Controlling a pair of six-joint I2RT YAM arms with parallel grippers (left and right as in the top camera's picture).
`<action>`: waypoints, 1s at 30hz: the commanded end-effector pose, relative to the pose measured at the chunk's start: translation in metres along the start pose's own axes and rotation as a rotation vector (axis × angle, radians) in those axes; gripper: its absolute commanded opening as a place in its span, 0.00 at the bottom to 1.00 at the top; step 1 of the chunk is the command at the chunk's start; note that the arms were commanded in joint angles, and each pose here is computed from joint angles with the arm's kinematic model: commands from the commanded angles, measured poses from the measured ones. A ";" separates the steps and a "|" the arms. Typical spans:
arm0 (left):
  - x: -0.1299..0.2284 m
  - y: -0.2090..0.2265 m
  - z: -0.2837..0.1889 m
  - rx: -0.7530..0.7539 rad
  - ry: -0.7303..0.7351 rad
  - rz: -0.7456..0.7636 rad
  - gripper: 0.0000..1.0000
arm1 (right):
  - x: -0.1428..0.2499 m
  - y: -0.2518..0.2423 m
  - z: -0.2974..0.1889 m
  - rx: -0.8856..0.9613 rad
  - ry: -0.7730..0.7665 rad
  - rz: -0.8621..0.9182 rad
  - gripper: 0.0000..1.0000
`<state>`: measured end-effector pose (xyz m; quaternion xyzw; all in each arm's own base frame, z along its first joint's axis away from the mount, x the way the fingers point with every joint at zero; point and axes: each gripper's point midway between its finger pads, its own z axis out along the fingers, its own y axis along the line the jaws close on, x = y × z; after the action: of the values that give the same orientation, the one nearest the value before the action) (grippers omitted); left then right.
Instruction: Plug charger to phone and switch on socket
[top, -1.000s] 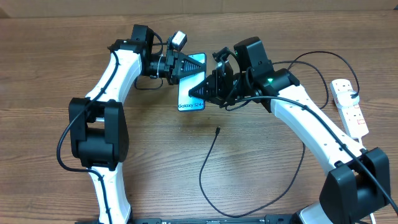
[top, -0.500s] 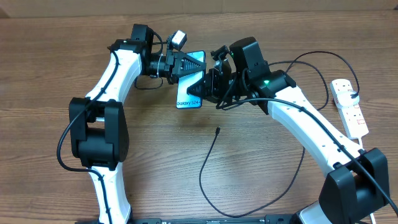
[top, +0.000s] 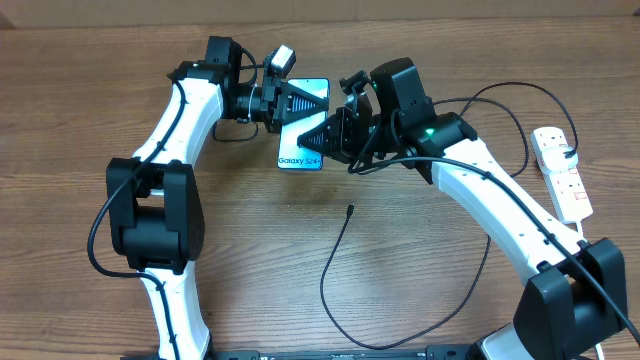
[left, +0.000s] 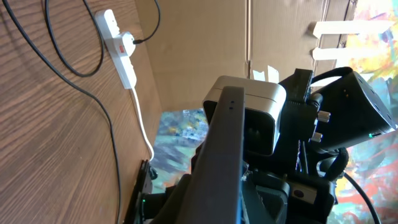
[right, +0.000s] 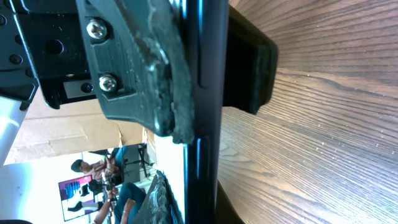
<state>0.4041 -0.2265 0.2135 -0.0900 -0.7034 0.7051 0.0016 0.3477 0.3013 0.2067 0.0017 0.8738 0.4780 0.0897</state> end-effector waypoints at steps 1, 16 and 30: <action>0.012 -0.017 0.021 0.023 0.050 0.019 0.04 | -0.039 -0.030 -0.014 0.188 -0.212 0.000 0.04; 0.017 0.045 0.009 -0.346 0.039 -0.052 0.04 | -0.012 -0.059 -0.020 0.326 -0.104 -0.088 0.55; 0.052 0.150 -0.081 -1.254 -0.011 -0.338 0.04 | 0.010 -0.135 -0.064 0.769 -0.104 0.014 0.85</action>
<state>0.3850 -0.1780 0.0740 0.0017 -0.9503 0.3038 0.0687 0.3336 0.1975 0.1248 0.0551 0.9789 0.1701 0.0986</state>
